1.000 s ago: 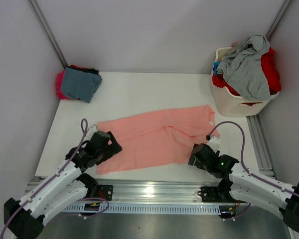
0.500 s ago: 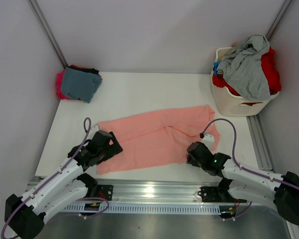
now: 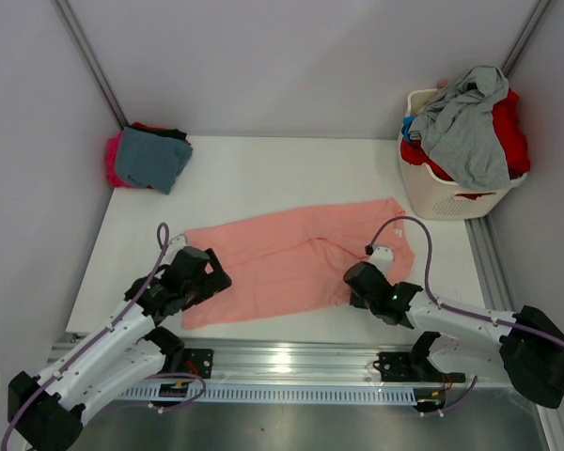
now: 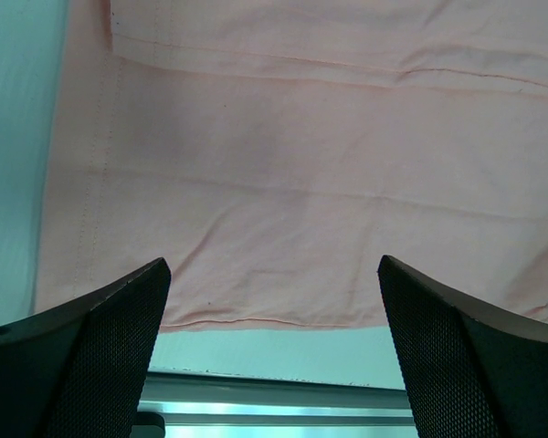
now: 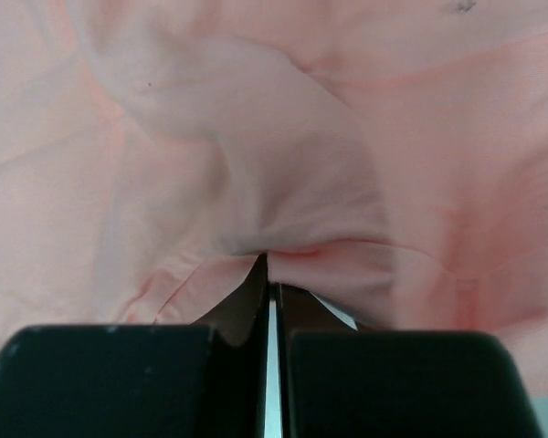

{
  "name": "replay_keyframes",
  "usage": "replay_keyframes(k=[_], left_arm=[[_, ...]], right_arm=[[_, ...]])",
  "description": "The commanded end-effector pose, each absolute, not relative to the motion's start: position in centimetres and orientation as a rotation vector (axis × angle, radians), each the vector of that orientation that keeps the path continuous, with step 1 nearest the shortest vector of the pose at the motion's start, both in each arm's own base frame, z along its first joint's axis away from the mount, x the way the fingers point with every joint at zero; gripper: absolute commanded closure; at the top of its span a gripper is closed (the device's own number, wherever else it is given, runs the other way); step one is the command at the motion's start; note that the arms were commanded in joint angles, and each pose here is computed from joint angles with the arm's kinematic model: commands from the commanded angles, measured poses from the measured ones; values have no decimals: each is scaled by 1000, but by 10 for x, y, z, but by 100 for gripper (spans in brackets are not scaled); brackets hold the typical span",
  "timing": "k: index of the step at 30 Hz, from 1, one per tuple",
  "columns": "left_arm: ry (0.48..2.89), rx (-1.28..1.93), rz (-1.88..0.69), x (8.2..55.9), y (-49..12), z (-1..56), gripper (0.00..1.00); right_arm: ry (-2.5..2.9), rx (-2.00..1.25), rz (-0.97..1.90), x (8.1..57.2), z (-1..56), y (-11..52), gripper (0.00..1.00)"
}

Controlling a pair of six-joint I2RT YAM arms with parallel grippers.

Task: Fold and stack the t-shirts
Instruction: Grap the side of the flattened tshirt closest away from the robot with both arms

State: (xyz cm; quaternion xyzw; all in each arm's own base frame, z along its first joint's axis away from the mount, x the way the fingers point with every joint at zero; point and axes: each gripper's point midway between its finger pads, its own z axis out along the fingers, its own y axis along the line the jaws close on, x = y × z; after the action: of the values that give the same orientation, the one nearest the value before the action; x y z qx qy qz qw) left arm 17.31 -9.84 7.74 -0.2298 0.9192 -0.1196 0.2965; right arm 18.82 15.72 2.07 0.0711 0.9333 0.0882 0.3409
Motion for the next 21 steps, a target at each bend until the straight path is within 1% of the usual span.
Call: replay_keyframes(k=[1,3,4,5,7,8,9,10,13,14,16,17,18,20,21], left_arm=[[2442,-572,-328,172,-99,77,1],[2449,-571,-329,171,-99,73,1],[2451,-574,-331,170,-100,72,1],[2456,-574,-337,169,-101,71,1],[2462,-572,-344,168,-102,69,1],[2463,-572,-352,168,-103,68,1],[2470,-572,-350,167,-103,65,1],[2467,-571,-356,168,-104,66,1],[2468,-560,-373,170,-107,67,1],[2465,-552,-383,171,-109,69,1],[2467,-544,-392,172,-111,70,1],[2470,-537,-395,172,-112,70,1],[2475,-530,-407,172,-114,71,1],[2482,-518,-411,172,-115,70,2],[2488,-515,-411,170,-115,70,2]], right_arm=[[2340,193,227,204,60,163,100],[2308,204,218,209,79,160,100],[2301,209,165,209,86,151,100],[2264,223,187,216,107,156,100],[2233,223,133,223,124,149,100],[2205,235,156,231,143,154,100],[2201,238,149,236,149,155,100],[2225,249,112,244,146,151,100],[2243,243,125,266,146,161,100],[2301,250,99,274,125,161,100],[2337,259,100,287,107,167,100],[2379,231,58,292,88,169,100],[2361,215,79,301,86,177,100],[2374,182,66,307,72,183,96],[2355,181,82,313,71,188,96]])
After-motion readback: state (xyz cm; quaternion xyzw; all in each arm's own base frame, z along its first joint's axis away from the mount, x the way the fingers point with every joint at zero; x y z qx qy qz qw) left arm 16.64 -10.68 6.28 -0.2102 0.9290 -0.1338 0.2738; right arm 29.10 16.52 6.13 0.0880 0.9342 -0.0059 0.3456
